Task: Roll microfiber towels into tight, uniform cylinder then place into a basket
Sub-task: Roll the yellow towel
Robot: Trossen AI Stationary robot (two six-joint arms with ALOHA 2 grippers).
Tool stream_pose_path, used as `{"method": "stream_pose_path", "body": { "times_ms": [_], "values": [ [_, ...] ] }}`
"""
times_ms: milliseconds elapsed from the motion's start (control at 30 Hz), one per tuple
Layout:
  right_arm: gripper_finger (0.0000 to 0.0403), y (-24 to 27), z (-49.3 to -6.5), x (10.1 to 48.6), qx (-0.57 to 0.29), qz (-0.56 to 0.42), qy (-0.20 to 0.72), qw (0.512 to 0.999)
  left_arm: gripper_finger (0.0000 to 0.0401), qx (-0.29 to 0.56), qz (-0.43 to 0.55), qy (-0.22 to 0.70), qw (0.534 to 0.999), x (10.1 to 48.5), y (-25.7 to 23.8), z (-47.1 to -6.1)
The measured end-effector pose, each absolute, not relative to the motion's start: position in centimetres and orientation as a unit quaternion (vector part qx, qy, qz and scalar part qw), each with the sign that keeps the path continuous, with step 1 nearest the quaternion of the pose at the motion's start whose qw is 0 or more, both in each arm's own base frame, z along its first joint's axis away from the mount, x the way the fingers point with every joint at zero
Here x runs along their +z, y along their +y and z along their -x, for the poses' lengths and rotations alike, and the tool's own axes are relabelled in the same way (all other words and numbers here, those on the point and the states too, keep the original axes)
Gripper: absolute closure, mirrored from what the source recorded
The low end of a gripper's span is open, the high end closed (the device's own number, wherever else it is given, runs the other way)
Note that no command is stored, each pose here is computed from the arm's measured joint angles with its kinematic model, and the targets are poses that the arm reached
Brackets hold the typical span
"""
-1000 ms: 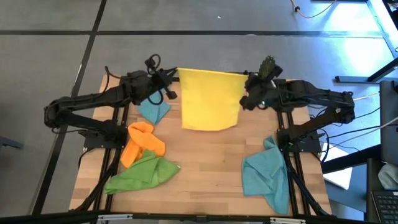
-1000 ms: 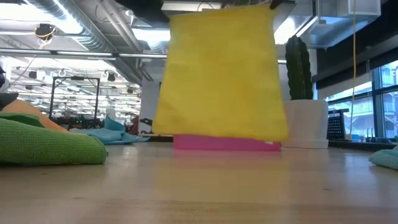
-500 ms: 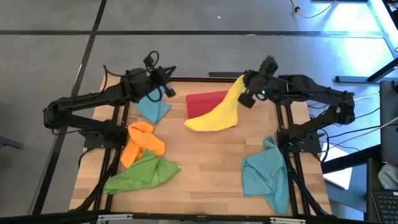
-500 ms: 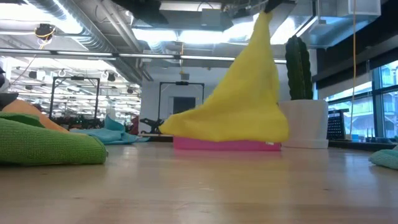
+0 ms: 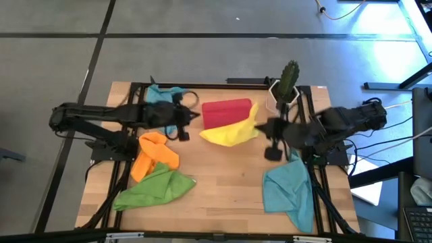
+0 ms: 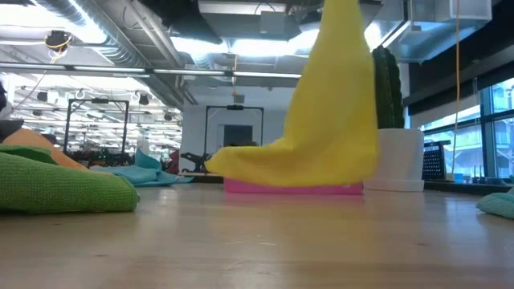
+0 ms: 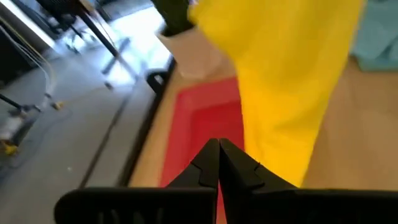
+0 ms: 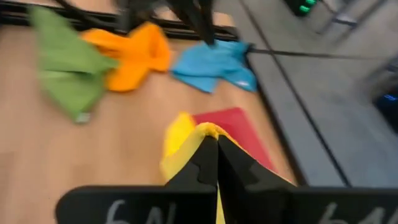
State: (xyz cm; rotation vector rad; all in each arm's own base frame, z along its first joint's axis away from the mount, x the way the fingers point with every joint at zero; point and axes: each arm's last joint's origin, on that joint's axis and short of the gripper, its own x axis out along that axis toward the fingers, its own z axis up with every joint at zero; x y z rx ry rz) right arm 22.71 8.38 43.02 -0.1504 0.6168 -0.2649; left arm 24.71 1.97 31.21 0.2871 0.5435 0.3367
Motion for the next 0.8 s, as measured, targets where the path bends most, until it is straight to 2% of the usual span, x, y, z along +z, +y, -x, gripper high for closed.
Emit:
{"method": "stream_pose_path", "body": {
  "times_ms": [400, 633, 800],
  "values": [
    [0.0403, 16.1, -20.2, 43.5, 0.038, 0.051, 0.25, 0.966, 0.0401, 0.148, -0.146, 0.394, 0.895, 22.9, 3.2, -30.7],
    [0.0403, 19.0, -19.9, 42.2, 0.072, 0.063, 0.267, 0.959, 0.0401, 0.05, -0.07, 0.427, 0.9, 19.3, 3.9, -32.3],
    [0.0403, 20.2, -20.6, 41.2, 0.074, 0.077, 0.278, 0.955, 0.0401, 0.02, -0.078, 0.438, 0.895, 18.2, 2.6, -32.8]
  ]
}}
